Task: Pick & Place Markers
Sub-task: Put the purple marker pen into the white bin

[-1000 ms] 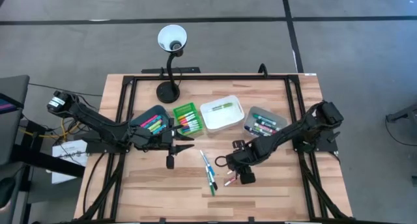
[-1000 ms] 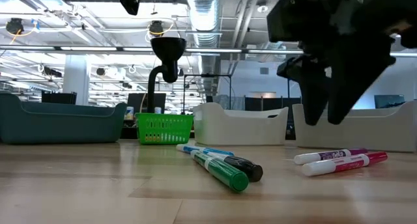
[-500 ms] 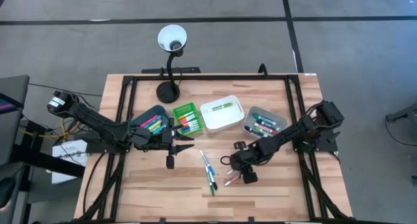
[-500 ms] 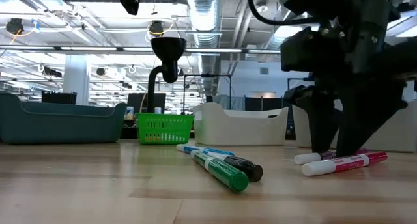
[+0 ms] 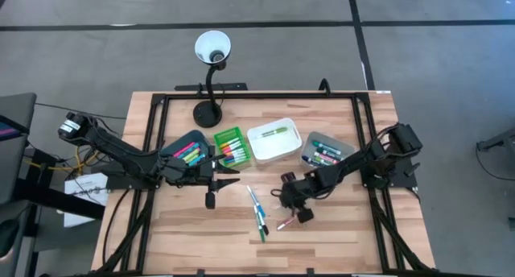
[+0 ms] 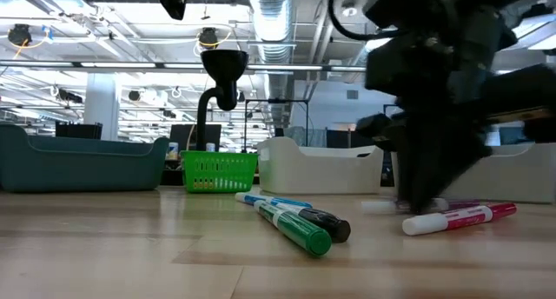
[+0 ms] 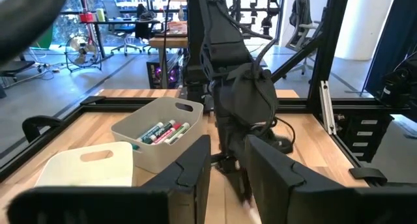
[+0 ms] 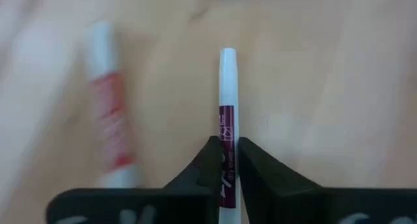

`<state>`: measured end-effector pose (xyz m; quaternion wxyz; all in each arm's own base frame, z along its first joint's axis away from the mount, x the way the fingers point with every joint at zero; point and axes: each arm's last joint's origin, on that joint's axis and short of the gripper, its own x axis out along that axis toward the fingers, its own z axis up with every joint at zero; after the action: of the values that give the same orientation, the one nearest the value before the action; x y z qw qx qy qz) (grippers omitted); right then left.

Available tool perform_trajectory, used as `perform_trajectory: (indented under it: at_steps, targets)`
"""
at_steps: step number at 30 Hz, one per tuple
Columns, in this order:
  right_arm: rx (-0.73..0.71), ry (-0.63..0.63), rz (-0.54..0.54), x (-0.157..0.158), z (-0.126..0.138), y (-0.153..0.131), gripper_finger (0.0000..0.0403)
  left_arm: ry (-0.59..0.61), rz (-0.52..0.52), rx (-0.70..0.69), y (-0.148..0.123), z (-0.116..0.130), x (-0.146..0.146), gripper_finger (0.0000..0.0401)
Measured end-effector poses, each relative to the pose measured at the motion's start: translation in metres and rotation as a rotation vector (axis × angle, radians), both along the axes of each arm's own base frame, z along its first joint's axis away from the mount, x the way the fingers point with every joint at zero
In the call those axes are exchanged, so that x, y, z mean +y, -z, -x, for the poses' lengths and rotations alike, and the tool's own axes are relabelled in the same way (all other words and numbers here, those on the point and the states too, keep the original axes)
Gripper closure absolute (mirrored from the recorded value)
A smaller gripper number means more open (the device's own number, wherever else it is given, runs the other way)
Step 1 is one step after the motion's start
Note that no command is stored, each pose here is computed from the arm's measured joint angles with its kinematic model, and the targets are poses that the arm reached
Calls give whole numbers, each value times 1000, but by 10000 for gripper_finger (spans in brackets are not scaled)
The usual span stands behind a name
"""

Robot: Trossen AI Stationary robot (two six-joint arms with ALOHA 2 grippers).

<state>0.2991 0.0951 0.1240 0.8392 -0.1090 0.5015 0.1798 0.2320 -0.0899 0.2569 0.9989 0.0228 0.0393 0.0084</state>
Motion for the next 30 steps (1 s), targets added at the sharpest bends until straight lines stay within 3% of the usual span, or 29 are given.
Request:
perform_trajectory:
  at_steps: [4, 8, 11, 13, 15, 21, 26, 30]
  targets:
    - [-135, 79, 130, -11, -25, -22, 360, 0, -5, -4, 0, 0, 0, 307]
    - [-211, 218, 412, -32, -48, -58, 381, 1, -6, -6, -1, 0, 0, 307]
    - [-182, 245, 649, -55, -58, -85, 388, 1, -7, -7, -1, 0, 0, 307]
    - [-175, 250, 720, -73, -64, -96, 385, 1, -7, -8, -1, 0, 0, 307]
    - [-169, 234, 693, -95, -68, -100, 376, 1, -7, -9, -1, 0, 0, 307]
    - [-85, 215, 404, -159, -52, -68, 387, 1, -7, -9, -1, 0, 0, 307]
    - [-132, 156, 365, -171, -47, -54, 380, 1, -7, -10, -1, 0, 0, 307]
    - [-70, 157, 341, -172, -45, -33, 362, 1, -4, -16, -2, 0, 0, 307]
